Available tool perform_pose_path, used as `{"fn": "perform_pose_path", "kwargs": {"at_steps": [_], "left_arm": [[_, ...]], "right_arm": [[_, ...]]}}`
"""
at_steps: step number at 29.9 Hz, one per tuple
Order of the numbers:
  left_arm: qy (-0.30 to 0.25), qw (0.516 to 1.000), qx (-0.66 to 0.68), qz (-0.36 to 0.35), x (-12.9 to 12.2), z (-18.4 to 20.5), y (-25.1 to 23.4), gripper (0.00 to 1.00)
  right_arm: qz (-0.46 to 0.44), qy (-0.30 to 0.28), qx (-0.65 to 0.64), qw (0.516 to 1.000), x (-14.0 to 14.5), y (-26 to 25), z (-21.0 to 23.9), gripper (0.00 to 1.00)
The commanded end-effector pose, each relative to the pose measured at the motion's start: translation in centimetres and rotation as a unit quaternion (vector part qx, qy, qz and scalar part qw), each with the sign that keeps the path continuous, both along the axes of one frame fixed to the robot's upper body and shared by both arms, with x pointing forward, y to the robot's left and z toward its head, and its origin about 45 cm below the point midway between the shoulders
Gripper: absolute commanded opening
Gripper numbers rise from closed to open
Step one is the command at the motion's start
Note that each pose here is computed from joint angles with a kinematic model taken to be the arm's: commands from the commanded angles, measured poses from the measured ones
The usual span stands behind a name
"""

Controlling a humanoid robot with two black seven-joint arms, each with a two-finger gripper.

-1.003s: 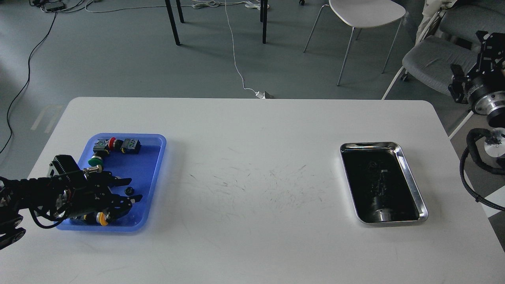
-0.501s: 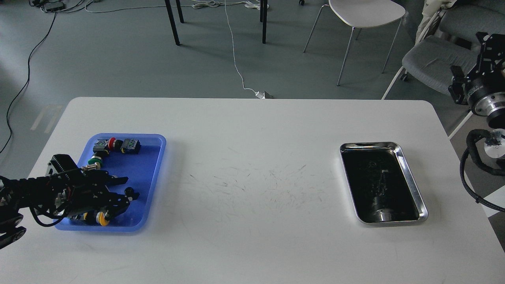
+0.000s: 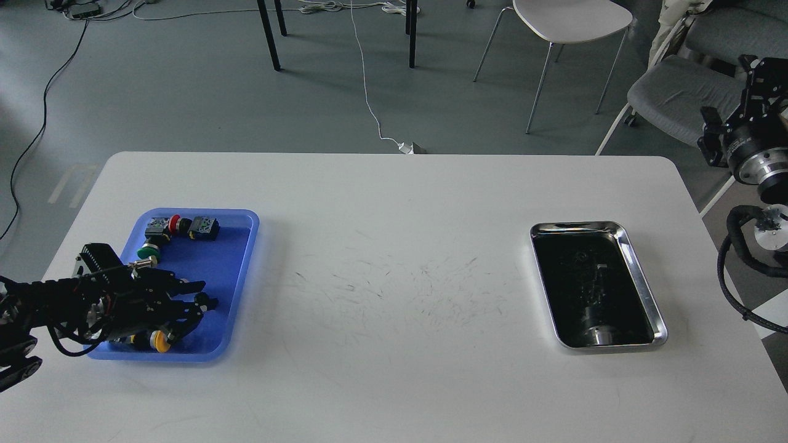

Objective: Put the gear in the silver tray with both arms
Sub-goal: 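Close the left hand around a small black gear in the blue tray, then lift the gear with the left hand and carry it toward the silver tray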

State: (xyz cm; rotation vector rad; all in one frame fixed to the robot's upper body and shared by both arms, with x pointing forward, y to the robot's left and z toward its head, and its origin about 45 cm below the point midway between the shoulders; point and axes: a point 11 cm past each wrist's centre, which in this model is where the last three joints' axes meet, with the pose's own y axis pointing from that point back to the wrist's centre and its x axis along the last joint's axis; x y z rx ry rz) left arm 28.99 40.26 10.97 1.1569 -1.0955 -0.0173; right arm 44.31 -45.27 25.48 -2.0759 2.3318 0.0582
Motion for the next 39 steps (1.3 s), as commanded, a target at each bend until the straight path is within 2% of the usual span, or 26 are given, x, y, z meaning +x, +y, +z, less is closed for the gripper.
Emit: {"fn": "perform_pose_path", "kwargs": {"at_steps": [1,7,8,17,18,27,33,39], "left_arm": [[0.001,1.000,0.001,0.000,-0.1,0.0,0.1,0.35],[0.005,1.000,0.003,0.004,-0.4,-0.3,0.3,0.31],[0.006,1.000,0.001,0.002,-0.5,-0.3,0.2,0.27],[0.008,1.000,-0.001,0.001,-0.7,-0.3,0.1,0.18],[0.008,1.000,-0.002,0.000,-0.6,-0.3,0.0,0.14],[-0.004,1.000,-0.004,0.007,-0.2,1.3,0.6,0.12],[-0.036,0.999,-0.028,0.027,1.7,4.7,0.8,0.10],[-0.077,0.992,-0.078,0.066,5.5,9.2,0.0,0.10]], "right_arm": [[0.001,0.001,-0.003,1.000,0.0,0.0,-0.1,0.94],[0.004,0.002,-0.004,1.000,0.0,0.1,-0.1,0.94],[0.004,0.002,-0.004,1.000,0.0,0.2,-0.1,0.94],[0.004,0.003,-0.005,1.000,-0.1,0.1,-0.2,0.94],[0.003,0.004,-0.005,1.000,-0.1,0.1,-0.3,0.94],[0.002,0.011,-0.006,1.000,-0.5,-0.1,-0.9,0.94],[0.001,0.014,-0.007,1.000,-0.6,-0.2,-1.2,0.94],[0.001,0.016,-0.009,1.000,-0.7,-0.3,-1.4,0.94]]}}
